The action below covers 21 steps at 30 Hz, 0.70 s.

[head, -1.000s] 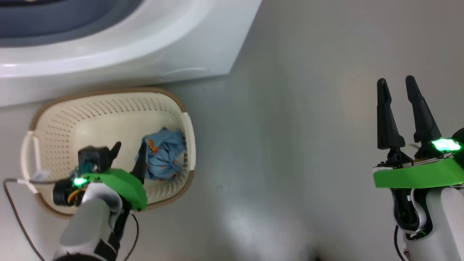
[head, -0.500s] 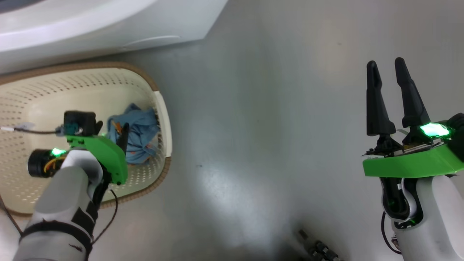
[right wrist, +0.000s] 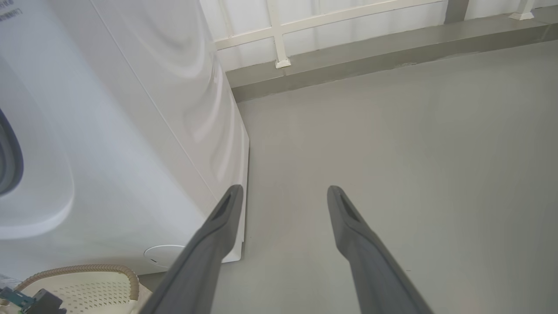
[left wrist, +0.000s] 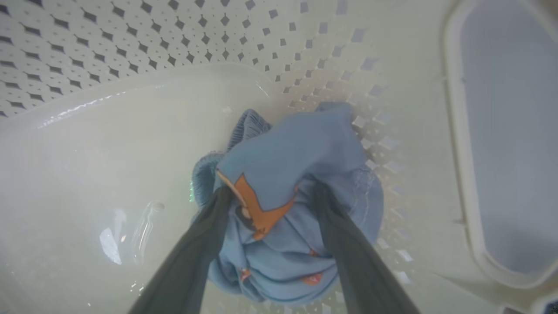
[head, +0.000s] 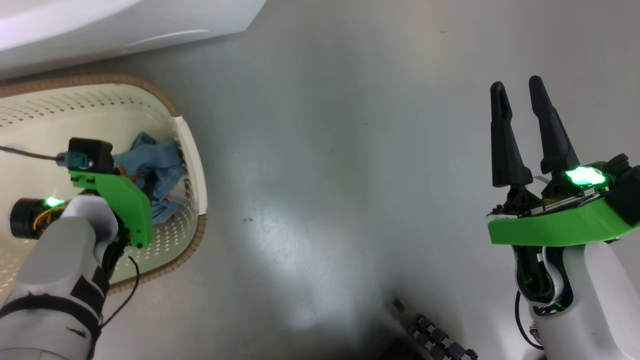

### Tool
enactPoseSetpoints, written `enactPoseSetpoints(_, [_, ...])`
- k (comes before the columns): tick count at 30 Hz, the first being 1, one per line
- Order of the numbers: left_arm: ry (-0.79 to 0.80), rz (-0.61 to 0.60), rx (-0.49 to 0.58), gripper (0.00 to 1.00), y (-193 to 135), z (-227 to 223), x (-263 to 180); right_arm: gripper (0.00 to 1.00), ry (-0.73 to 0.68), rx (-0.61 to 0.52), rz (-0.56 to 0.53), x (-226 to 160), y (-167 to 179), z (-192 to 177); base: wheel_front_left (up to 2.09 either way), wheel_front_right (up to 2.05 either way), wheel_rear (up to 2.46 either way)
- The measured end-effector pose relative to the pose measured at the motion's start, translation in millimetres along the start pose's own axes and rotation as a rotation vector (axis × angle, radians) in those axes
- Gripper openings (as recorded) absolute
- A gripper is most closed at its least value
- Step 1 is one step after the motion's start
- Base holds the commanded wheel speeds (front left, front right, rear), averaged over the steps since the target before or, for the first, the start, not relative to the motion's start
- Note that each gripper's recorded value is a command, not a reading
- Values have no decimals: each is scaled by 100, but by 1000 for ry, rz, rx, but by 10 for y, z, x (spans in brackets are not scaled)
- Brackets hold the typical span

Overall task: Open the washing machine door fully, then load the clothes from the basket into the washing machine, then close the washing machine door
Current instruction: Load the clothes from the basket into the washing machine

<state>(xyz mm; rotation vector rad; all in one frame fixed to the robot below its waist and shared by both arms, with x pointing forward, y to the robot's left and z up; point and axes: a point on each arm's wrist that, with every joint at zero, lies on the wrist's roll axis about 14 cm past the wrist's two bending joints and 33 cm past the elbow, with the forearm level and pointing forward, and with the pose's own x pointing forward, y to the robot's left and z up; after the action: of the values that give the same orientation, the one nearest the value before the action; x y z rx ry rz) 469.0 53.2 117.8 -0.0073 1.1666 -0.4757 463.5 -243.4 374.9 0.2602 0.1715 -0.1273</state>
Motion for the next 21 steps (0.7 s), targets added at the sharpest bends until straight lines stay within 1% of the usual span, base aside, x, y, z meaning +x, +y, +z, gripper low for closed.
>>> enactPoseSetpoints(4, [40,-12,12,100,-19,-48,47,100,5,-2,-4,-9,-9,-13,0,0,0])
enactPoseSetpoints(5, [42,-15,12,96,-25,-53,56,100,6,-3,-6,-12,-14,-16,0,0,0])
enactPoseSetpoints(7, [64,-17,25,29,-22,-91,65,100,7,-2,-8,-17,-19,-19,0,0,0])
enactPoseSetpoints(8, [65,-18,27,0,-19,-94,67,100,7,-2,-9,-18,-18,-19,0,0,0])
enactPoseSetpoints(16, [61,-21,24,0,-16,-79,38,100,-3,0,-9,-17,-12,16,0,0,0])
enactPoseSetpoints(21, [1,-15,1,0,-9,56,-51,100,-34,6,8,20,42,126,0,0,0])
